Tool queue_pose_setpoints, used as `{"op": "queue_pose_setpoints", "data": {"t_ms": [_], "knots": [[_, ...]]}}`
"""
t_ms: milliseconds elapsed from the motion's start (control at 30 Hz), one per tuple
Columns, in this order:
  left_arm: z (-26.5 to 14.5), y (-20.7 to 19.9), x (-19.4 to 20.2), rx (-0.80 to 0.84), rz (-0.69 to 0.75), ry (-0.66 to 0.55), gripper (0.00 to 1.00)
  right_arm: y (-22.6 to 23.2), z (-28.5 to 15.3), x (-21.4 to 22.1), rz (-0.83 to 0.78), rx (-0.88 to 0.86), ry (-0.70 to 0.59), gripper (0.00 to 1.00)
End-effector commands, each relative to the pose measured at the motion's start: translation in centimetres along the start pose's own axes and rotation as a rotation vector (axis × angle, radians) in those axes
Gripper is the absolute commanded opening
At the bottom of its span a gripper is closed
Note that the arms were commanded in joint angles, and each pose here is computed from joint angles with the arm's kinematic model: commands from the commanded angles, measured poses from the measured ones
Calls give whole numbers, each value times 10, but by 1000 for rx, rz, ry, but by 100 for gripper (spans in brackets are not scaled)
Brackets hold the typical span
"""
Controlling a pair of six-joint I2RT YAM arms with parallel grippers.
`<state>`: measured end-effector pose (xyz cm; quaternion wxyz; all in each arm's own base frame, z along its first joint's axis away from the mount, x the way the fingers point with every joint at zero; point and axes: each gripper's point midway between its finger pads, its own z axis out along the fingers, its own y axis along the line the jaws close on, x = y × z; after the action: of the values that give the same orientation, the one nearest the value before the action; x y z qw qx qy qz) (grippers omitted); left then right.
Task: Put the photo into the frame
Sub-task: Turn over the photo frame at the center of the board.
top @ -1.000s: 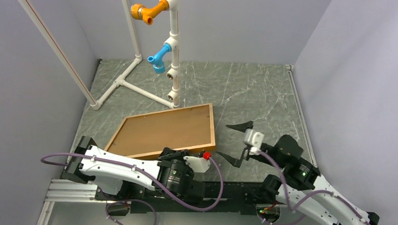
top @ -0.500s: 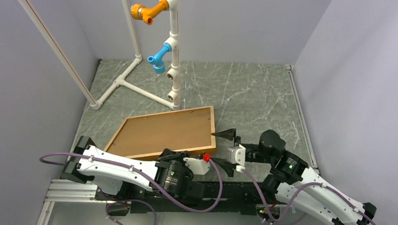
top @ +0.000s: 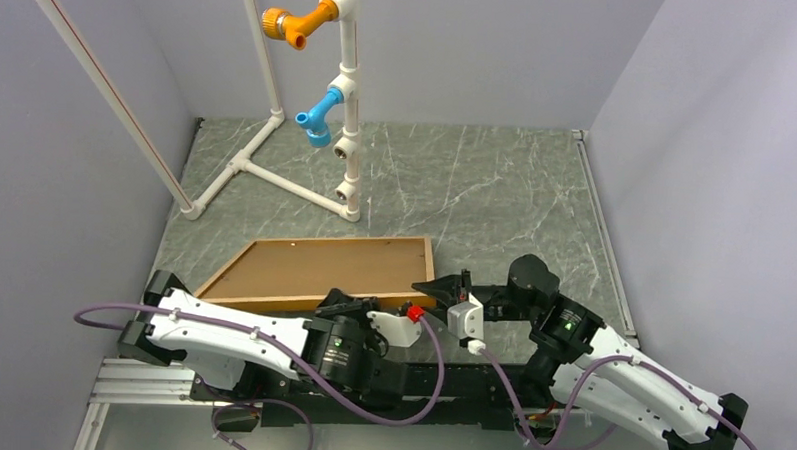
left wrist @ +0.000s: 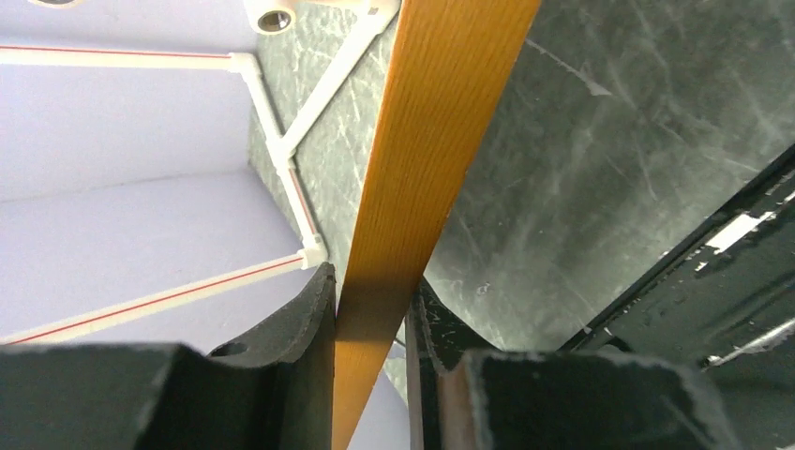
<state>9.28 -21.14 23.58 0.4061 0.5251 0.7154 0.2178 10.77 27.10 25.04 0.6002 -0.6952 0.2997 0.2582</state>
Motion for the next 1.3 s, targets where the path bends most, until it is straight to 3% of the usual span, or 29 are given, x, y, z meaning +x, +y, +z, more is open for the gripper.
{"op": "queue_pose_setpoints", "data": {"t_ms": [0,100,133,200,233,267,333,433,933,1100,1267], "knots": [[-11,-4,-14,56,-177,-44,0,-6,2,-24,51,3,-88,0],[-12,-3,-15,57,-185,-48,0,-6,1,-27,57,5,-95,0],[-13,-3,-16,59,-189,-50,13,-6,0,-28,57,7,-95,0],[-14,-1,-19,61,-205,-58,54,-6,-2,-30,62,8,-97,0],[-16,1,-20,61,-218,-66,69,-4,-3,-31,65,3,-99,0],[-17,4,-22,61,-236,-75,82,-4,-4,-33,67,1,-105,0],[-21,10,-26,64,-275,-96,95,-4,-5,-37,83,-4,-114,0],[-30,23,-33,80,-358,-137,99,-5,-6,-43,143,-13,-119,0],[-76,79,-49,265,-735,-325,99,-14,-16,-80,531,-19,-149,0],[-80,84,-49,307,-808,-371,99,-37,-25,-62,744,179,-38,0],[-82,80,-54,334,-820,-393,99,-45,-34,-39,856,299,100,0]]}}
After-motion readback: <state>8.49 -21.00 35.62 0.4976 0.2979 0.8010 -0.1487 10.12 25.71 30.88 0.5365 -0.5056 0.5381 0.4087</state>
